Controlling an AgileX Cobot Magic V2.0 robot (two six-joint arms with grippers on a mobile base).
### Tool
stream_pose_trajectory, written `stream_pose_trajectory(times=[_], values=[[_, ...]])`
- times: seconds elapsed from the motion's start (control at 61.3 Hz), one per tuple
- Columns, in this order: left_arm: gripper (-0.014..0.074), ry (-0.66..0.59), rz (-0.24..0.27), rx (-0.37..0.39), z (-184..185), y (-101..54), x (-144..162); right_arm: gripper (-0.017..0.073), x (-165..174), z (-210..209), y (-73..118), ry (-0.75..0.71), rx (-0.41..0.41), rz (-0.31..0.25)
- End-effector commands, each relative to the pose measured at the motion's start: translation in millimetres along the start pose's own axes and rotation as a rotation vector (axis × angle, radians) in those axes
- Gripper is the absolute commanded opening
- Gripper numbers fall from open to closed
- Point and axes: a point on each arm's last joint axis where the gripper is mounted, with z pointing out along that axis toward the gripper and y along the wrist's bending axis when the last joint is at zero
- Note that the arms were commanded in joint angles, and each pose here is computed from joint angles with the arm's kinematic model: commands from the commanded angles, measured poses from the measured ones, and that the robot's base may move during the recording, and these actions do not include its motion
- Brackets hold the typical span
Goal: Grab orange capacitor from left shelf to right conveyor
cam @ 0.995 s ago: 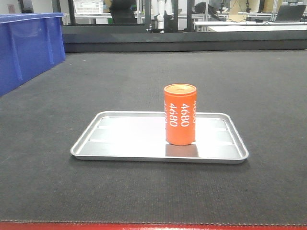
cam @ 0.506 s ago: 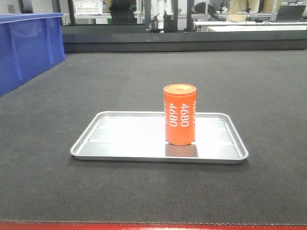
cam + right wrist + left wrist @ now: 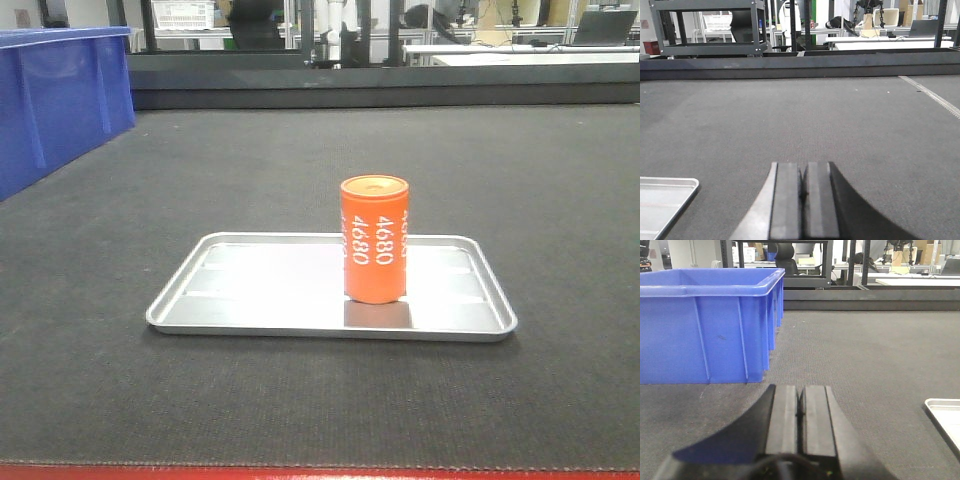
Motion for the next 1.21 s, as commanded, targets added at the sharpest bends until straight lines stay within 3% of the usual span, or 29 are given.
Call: stream_pose_trajectory(times=[0.0, 0.767, 1.191], values=[[-0.0105, -0.088, -0.006, 0.003, 0.3, -0.1, -10.2, 0.005, -9.6, -2.1, 0.4, -0.118, -0.003, -0.004], [-0.0105, -0.088, 0.0, 0.003, 0.3, -0.2, -10.2, 0.005, -13.4, -2.7, 0.8, -0.16, -0.007, -0.002], [-0.0105, -0.088, -0.006, 0.003, 0.3, -0.1, -10.2, 0.005, -13.8, -2.8, 0.8, -0.164, -0.004, -0.036]])
